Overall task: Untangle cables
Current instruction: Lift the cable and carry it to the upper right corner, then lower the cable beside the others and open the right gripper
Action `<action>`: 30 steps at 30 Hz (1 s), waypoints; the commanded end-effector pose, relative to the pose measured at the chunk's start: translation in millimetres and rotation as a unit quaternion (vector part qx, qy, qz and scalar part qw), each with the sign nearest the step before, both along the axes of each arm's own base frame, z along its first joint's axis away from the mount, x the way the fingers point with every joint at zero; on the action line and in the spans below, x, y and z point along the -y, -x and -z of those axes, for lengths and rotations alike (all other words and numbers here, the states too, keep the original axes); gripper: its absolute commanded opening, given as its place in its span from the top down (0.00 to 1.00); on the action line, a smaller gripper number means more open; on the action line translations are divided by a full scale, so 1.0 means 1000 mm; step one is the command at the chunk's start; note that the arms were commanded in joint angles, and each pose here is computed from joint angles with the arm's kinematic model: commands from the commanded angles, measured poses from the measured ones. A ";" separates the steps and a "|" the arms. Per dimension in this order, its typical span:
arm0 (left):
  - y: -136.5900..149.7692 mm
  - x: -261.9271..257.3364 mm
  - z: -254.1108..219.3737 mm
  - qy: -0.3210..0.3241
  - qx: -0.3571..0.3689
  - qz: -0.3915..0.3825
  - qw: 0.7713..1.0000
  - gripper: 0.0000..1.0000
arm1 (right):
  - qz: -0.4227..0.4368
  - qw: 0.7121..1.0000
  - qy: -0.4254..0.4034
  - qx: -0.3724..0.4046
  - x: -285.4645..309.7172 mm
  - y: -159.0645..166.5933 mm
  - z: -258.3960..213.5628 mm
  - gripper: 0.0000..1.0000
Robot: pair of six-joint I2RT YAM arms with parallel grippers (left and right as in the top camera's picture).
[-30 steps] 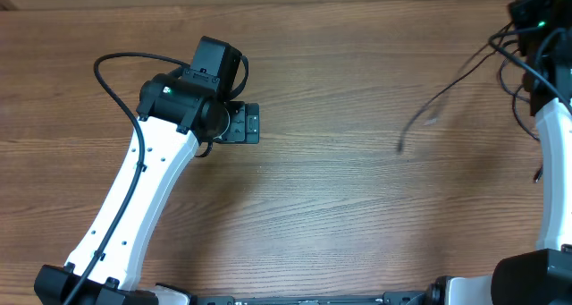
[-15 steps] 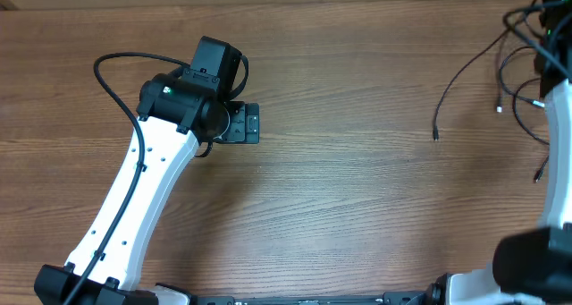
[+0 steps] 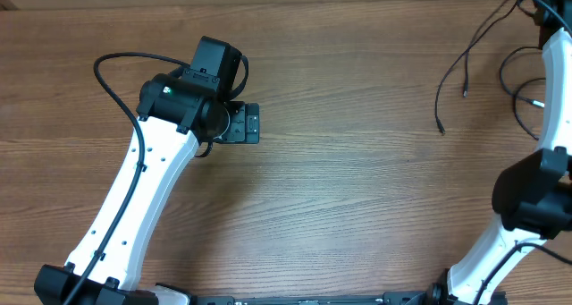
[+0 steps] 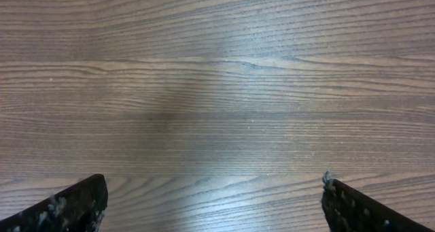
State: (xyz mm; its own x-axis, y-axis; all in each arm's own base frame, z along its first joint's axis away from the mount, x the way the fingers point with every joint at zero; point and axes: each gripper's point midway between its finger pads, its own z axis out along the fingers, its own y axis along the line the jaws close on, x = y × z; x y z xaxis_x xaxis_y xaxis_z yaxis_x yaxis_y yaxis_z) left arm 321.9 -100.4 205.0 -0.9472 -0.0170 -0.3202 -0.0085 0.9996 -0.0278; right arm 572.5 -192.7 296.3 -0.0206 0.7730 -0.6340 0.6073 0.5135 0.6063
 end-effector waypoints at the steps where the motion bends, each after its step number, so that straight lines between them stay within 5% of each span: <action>1: -0.002 0.001 -0.007 0.008 0.011 -0.008 1.000 0.00 | -0.006 0.999 -0.008 -0.031 0.007 -0.008 0.031 0.96; 20: -0.002 0.001 -0.007 0.008 0.011 -0.008 1.000 0.00 | -0.062 0.975 -0.008 -0.211 -0.003 -0.011 0.185 0.96; 22: -0.002 0.001 -0.007 0.008 0.011 -0.008 1.000 0.01 | -0.069 0.973 -0.007 -0.221 -0.006 -0.011 0.193 0.81; 23: -0.002 0.001 -0.007 0.008 0.011 -0.008 1.000 0.00 | -0.071 0.971 -0.009 -0.228 -0.009 -0.010 0.199 0.34; 25: -0.002 0.001 -0.007 0.008 0.011 -0.008 1.000 0.01 | -0.071 0.970 -0.011 -0.233 -0.009 -0.008 0.202 0.02; 30: -0.002 0.001 -0.007 0.008 0.011 -0.008 1.000 0.01 | -0.071 0.969 -0.012 -0.236 -0.010 -0.007 0.202 0.00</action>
State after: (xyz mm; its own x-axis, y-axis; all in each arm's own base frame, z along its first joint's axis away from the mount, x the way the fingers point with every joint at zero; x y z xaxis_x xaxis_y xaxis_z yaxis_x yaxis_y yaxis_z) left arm 322.0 -100.4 205.2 -0.9470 -0.0170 -0.3209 -0.0085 0.9996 -0.0281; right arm 573.6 -182.4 86.0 -0.4079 0.7682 -0.4934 0.7583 0.5860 0.2856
